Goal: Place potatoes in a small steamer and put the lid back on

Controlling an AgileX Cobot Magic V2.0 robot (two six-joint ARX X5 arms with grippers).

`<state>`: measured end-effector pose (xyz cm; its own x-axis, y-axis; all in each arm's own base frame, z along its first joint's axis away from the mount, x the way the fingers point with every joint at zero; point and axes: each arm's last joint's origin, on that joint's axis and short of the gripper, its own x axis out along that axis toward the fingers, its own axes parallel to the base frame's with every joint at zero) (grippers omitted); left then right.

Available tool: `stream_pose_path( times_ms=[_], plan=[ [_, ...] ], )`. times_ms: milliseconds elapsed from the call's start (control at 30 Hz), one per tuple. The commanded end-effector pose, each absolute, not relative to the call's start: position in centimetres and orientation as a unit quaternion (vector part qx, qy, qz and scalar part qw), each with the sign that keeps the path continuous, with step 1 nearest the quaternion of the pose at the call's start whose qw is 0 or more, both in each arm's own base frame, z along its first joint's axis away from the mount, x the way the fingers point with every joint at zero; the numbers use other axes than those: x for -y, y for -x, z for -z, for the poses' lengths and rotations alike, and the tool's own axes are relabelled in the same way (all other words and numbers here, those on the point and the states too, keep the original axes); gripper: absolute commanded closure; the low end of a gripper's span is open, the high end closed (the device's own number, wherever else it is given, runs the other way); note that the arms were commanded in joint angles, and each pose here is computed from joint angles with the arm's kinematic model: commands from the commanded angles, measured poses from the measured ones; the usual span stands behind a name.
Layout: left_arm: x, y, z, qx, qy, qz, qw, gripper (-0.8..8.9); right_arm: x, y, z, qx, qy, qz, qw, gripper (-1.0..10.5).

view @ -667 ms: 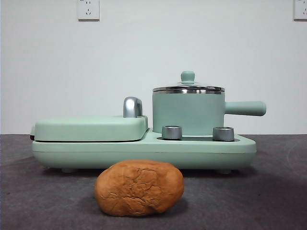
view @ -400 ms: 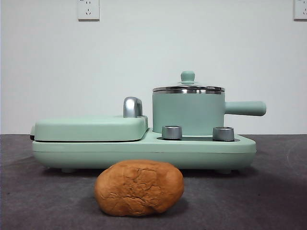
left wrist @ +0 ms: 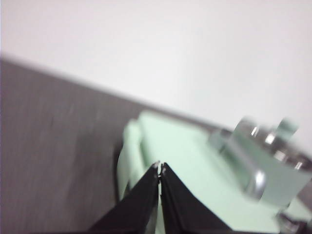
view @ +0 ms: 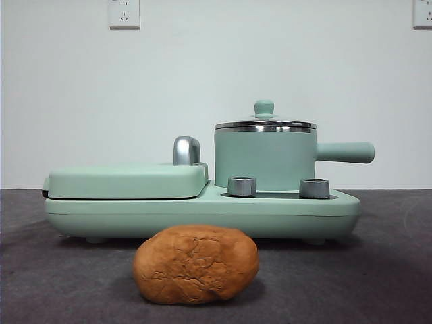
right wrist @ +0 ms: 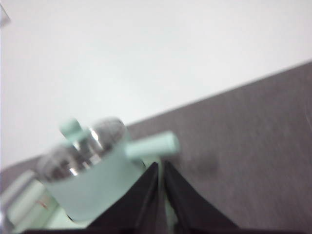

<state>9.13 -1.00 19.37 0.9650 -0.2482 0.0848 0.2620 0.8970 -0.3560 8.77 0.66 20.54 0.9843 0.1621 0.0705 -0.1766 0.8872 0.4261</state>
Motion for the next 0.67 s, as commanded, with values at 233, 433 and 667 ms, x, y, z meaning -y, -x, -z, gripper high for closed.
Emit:
stream_pose_path(
  times_ms=[233,433,667],
  plan=[
    [1.1,-9.4,-25.3,0.034,0.142,0.148,0.978,8.08,-0.7,-8.0,-26.4,0.005,-0.154,-0.101,0.983,9.3],
    [1.5,-11.5,-29.5,-0.014,0.073,0.183,0.980,8.08,-0.9,-8.7,-28.5,-0.047,-0.068,-0.128,0.988,9.3],
    [2.3,-15.5,-33.5,-0.062,-0.022,0.244,0.968,8.08,-1.1,-9.8,-29.8,-0.095,0.041,-0.152,0.983,9.3]
  ],
)
